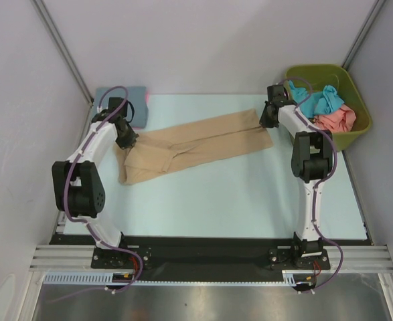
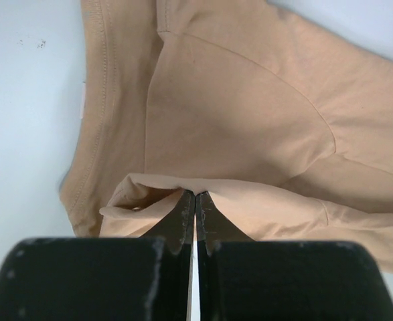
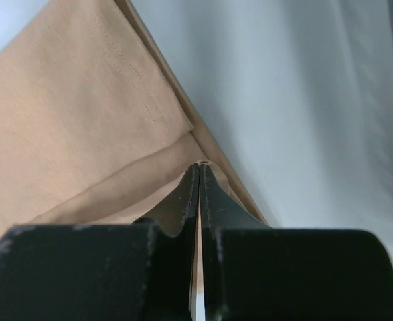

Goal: Fold and stack the t-shirts
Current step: Fold the tshirt

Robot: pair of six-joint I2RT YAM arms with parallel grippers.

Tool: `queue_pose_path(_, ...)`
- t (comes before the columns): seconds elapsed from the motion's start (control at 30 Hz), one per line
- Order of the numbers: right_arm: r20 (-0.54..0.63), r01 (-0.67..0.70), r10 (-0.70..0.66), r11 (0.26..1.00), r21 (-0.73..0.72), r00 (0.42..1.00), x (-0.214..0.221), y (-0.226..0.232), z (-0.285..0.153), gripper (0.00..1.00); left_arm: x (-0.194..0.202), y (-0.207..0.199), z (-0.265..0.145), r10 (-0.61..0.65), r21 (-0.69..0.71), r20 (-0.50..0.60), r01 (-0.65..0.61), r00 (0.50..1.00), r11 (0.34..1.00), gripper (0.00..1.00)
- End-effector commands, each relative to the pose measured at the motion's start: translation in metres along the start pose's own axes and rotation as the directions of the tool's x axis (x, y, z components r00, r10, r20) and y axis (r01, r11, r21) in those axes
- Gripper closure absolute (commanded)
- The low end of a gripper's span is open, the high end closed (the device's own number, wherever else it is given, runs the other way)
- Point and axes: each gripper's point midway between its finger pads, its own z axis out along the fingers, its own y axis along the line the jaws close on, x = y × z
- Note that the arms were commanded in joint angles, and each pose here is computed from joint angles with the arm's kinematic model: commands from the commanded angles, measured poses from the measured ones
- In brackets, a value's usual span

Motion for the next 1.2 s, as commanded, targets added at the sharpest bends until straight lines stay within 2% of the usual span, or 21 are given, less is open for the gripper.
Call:
queue_pose_path(0.0,0.032,-0.004,0.005,1.000,-0.015,0.999,-0.019,0.006,-0.003,1.00,-0.023,-0.001,-0.004,-0.024,0.009,0.050,0.023,0.998,1.000,1.00)
queue_pose_path(0.53,0.024,0.000,0.000,1.000,-0.016,1.000,-0.021,0.010,0.004,1.00,-0.033,-0.022,0.018,-0.006,0.058,0.022,0.005,1.000,0.998,1.00)
queue_pose_path(0.93,0.037,-0.002,0.002,1.000,-0.012,0.999,-0.028,0.010,0.008,1.00,-0.032,-0.014,0.031,-0.013,0.019,0.000,0.013,1.000,1.000,1.00)
queue_pose_path(1.17,0.037,-0.001,0.001,1.000,-0.003,0.999,-0.031,0.008,0.012,1.00,-0.044,0.001,0.035,-0.055,-0.001,0.017,0.055,0.998,0.998,1.00)
